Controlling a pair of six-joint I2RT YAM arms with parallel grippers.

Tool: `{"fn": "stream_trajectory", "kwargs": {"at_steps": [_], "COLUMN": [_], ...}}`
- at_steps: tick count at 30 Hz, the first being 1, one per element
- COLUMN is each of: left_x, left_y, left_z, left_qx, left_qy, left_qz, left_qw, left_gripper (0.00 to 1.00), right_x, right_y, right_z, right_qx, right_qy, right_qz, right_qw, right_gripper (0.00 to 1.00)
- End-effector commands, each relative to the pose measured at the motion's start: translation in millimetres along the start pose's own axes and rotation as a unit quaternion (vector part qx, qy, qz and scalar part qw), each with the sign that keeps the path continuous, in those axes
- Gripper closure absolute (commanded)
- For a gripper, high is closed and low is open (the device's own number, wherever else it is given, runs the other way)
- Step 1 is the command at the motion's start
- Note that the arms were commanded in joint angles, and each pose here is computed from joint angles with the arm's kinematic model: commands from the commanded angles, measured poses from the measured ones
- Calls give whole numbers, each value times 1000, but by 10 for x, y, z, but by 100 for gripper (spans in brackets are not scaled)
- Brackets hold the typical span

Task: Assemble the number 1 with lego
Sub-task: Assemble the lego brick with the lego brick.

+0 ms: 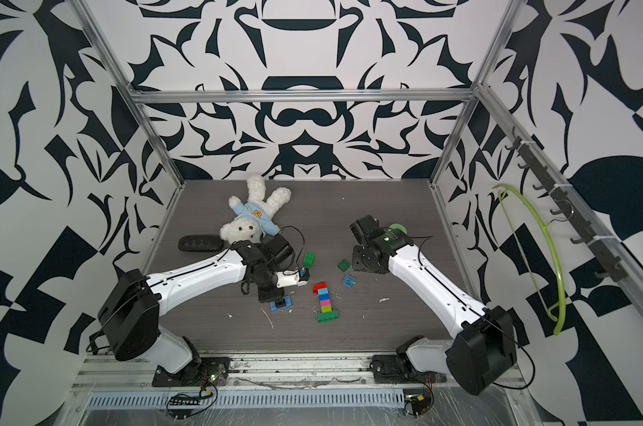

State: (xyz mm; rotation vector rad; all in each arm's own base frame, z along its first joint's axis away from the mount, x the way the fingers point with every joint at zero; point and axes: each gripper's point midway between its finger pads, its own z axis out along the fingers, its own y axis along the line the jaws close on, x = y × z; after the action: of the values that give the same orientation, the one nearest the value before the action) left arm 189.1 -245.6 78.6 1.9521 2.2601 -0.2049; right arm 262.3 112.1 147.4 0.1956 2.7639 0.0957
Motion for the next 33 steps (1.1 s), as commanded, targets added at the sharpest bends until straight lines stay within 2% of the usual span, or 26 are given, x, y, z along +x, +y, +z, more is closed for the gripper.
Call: {"fn": "stream_trajectory", "kwargs": {"at_steps": [1, 13, 21, 33], "left_x": [-43, -32, -14, 115], "left_y": [5, -42, -111, -133], "left_z": [-1, 67, 65, 158], "left_qx": [8, 28, 41, 43], "left_qy": [6, 19, 16, 44], "left_qz": [-13, -45, -46, -42], "left_qw": [1000, 998, 998, 997], "left_gripper": [96, 95, 94, 90], "right_x": [-69, -71, -64, -51], "right_y": [45, 56, 66, 71], "right_z": [-104, -84, -64, -38], "right_qx": [-13, -13, -13, -13], "right_qy": [-11, -8, -4, -1], "right_qz": [-1, -6, -7, -8], "right_qw": [1000, 1000, 1000, 1000], "right_gripper": [49, 49, 49, 49]}}
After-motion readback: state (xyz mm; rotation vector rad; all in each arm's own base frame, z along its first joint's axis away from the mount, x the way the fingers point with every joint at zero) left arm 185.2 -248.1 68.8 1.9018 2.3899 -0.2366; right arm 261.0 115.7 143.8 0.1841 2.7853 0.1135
